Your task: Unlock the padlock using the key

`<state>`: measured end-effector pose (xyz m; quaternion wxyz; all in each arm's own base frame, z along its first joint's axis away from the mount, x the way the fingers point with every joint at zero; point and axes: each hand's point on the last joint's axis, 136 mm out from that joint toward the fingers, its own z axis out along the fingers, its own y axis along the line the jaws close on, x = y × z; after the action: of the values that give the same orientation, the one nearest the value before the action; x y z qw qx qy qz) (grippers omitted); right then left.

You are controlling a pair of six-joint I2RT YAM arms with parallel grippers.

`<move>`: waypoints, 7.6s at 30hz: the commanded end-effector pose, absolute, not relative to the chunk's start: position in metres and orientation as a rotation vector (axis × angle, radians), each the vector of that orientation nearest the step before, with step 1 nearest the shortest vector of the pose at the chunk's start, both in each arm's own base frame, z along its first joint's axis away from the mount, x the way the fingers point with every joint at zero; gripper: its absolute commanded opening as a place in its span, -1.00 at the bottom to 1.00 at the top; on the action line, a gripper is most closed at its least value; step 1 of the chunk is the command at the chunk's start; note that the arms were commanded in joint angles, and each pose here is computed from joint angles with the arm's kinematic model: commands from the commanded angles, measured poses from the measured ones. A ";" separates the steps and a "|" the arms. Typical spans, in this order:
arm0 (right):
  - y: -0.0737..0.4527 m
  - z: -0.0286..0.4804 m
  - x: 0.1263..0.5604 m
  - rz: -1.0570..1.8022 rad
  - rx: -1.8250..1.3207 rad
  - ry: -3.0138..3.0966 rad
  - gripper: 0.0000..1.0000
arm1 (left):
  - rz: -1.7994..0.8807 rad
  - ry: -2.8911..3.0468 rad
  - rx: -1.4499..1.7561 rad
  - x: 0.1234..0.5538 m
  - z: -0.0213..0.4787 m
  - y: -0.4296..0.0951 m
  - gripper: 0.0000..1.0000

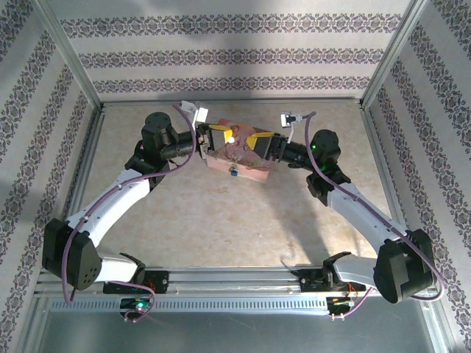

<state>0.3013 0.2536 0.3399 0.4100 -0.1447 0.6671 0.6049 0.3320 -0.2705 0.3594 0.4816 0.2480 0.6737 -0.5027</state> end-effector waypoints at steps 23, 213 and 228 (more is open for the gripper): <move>0.298 0.353 0.291 1.623 -0.507 1.619 -0.08 | -1.237 1.582 0.654 0.329 0.375 -0.273 -1.00; 0.261 0.102 0.383 1.196 -0.151 2.334 -1.00 | -1.098 2.178 0.152 0.429 0.079 -0.297 -0.49; 0.237 0.139 0.357 1.070 -0.257 2.244 -1.00 | -1.214 2.191 0.150 0.403 0.111 -0.306 -0.62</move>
<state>0.3695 0.2430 0.1429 0.3097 -0.0784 0.8460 0.4268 0.4095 -0.2931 0.0707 0.2963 0.0416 0.8575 -0.4186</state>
